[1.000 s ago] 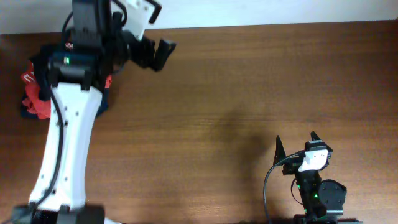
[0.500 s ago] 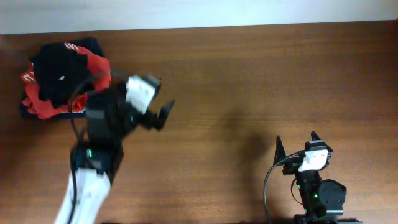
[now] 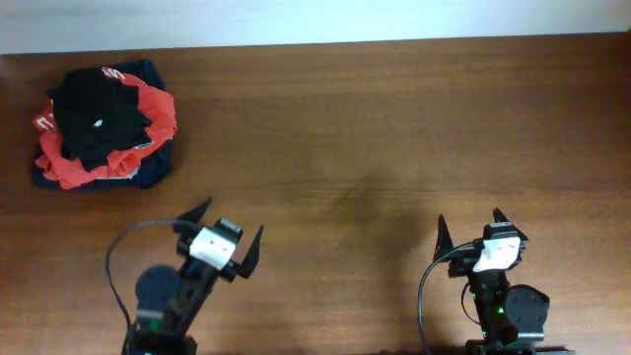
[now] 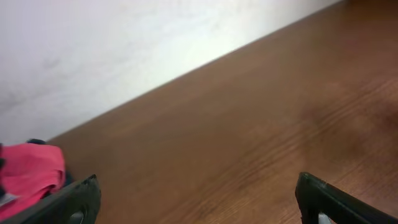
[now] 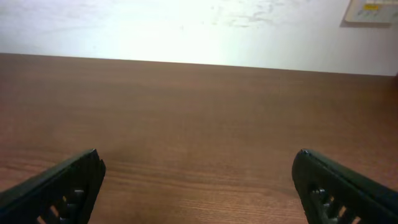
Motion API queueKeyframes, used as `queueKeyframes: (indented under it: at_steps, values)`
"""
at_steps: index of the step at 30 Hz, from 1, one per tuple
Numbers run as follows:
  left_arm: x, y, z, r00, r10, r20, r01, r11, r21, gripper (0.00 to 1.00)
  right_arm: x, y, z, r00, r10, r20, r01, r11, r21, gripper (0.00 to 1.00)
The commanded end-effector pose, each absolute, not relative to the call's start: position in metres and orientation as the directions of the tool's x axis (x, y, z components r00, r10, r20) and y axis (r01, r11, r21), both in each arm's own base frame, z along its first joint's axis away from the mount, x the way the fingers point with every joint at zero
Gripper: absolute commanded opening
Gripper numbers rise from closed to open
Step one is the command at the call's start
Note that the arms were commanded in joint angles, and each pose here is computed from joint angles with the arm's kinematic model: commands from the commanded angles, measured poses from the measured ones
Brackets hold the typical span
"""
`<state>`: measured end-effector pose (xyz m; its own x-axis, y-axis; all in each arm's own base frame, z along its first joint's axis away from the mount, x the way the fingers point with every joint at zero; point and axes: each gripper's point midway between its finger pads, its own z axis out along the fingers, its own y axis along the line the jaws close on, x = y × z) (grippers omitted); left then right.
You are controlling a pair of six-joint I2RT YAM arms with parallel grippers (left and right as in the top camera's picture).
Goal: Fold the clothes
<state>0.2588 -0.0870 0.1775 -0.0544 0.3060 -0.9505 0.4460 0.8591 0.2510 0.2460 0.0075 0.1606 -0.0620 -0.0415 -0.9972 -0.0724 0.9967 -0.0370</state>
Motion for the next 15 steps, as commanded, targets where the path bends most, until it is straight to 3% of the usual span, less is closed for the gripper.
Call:
queueKeyframes:
  at_steps: [1, 15]
  values:
    - [0.25, -0.078, 0.171, -0.009, 0.298, -0.954, 0.394, 0.878, 0.271, 1.0, 0.246, 0.008, 0.158, -0.065, -0.044, -0.997, -0.073, 0.997, -0.039, 0.99]
    - [0.242, -0.05, 0.177, 0.082, 0.291, -0.953, 0.241, 0.922, 0.302, 1.0, 0.246, 0.008, 0.158, -0.065, -0.044, -0.997, -0.073, 0.997, -0.039, 0.99]
